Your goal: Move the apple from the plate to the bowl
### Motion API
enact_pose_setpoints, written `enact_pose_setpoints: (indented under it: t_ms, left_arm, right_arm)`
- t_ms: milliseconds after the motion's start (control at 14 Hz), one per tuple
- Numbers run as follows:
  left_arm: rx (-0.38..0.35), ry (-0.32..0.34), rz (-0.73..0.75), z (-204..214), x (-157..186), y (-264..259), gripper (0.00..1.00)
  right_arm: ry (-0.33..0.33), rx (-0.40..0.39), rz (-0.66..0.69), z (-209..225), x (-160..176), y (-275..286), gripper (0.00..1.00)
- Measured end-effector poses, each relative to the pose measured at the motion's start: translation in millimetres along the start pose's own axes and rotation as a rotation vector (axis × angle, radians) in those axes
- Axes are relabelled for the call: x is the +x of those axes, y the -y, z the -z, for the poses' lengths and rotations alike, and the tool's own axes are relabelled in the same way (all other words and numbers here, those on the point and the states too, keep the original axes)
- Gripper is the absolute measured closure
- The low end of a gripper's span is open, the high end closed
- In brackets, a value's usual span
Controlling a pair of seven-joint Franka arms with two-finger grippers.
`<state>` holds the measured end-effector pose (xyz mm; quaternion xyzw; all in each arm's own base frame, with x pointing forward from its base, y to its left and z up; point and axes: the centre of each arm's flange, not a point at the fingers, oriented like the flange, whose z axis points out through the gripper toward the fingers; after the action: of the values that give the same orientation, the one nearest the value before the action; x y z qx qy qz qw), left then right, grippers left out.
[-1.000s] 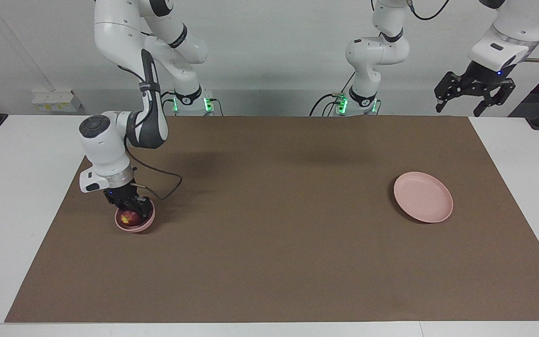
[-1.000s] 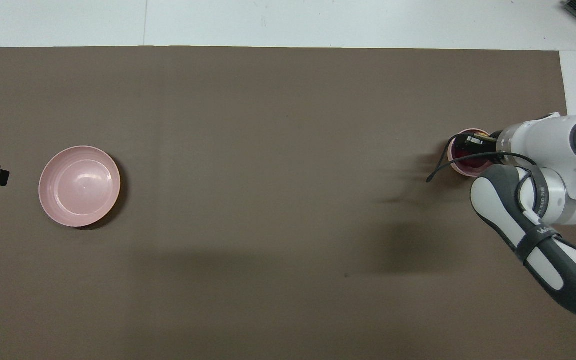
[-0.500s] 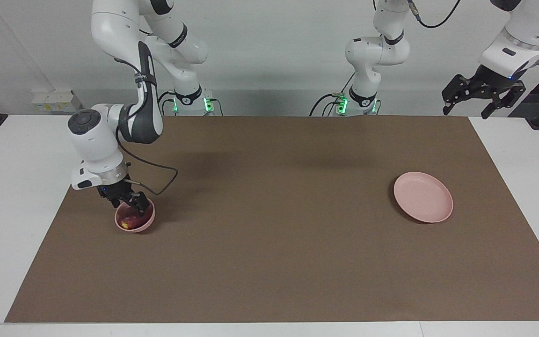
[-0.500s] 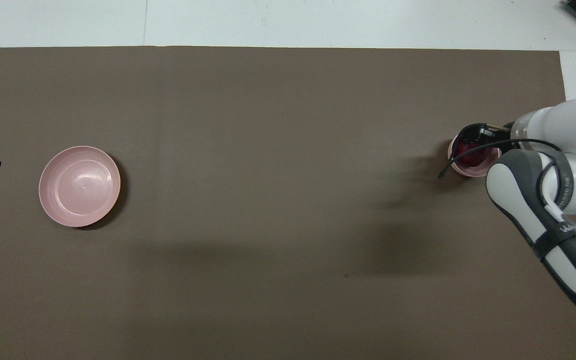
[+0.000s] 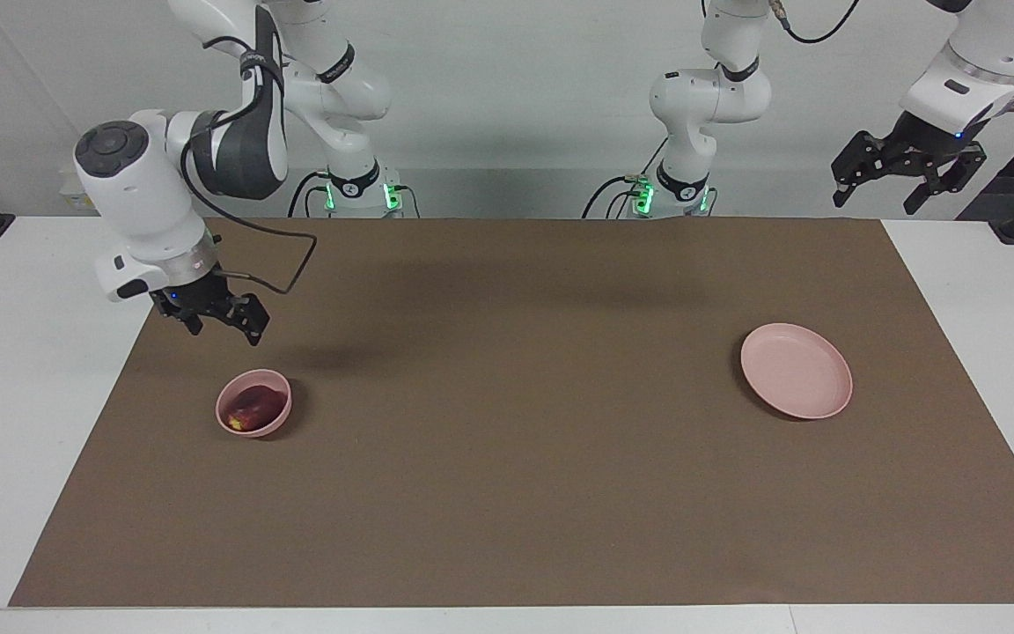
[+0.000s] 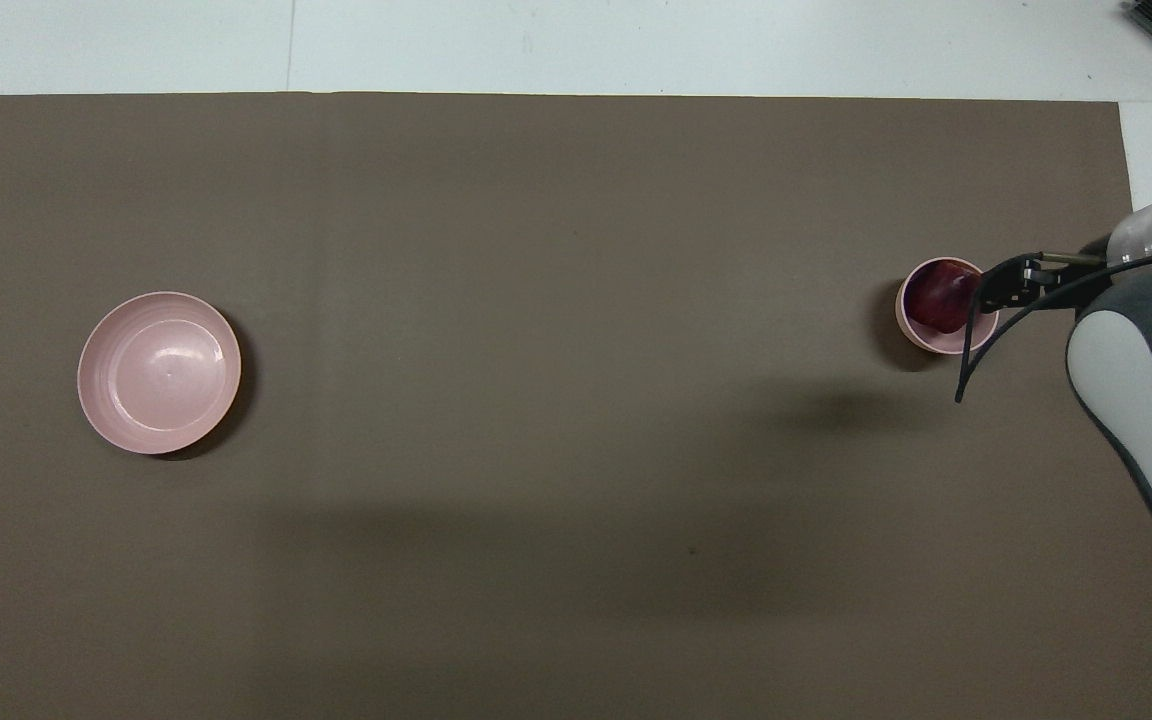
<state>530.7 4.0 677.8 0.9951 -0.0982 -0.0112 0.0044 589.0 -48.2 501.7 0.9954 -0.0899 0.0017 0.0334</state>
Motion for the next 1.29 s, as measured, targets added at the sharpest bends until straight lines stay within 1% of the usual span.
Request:
enact_pose_setpoints:
  t_ms: [143,286,429,643,857,1143,1286]
  left_arm:
    - [0.0,0.001,0.003,0,0,1,0.0]
    - [-0.001,0.006,0.01,-1,-1,4,0.0]
    - [-0.001,0.007,0.01,-2,-2,4,0.0]
    - [-0.001,0.007,0.008,-2,-2,3,0.0]
    - [-0.001,0.006,0.007,-1,-2,2,0.0]
    - [-0.001,0.005,0.007,-1,-2,2,0.0]
    - [-0.001,0.005,0.006,-1,-2,2,0.0]
  right_arm:
    - [0.026,-0.006,0.003,32,-22,2,0.0]
    - [0.071,-0.003,0.001,63,-42,2,0.0]
    - [0.097,-0.005,-0.002,79,-50,-1,0.0]
    - [0.133,0.014,0.019,80,-52,-5,0.0]
    - [0.133,0.031,0.03,82,-51,-4,0.0]
    - [0.142,0.031,0.077,88,-55,12,0.0]
    - [0.135,0.032,0.081,93,-55,14,0.0]
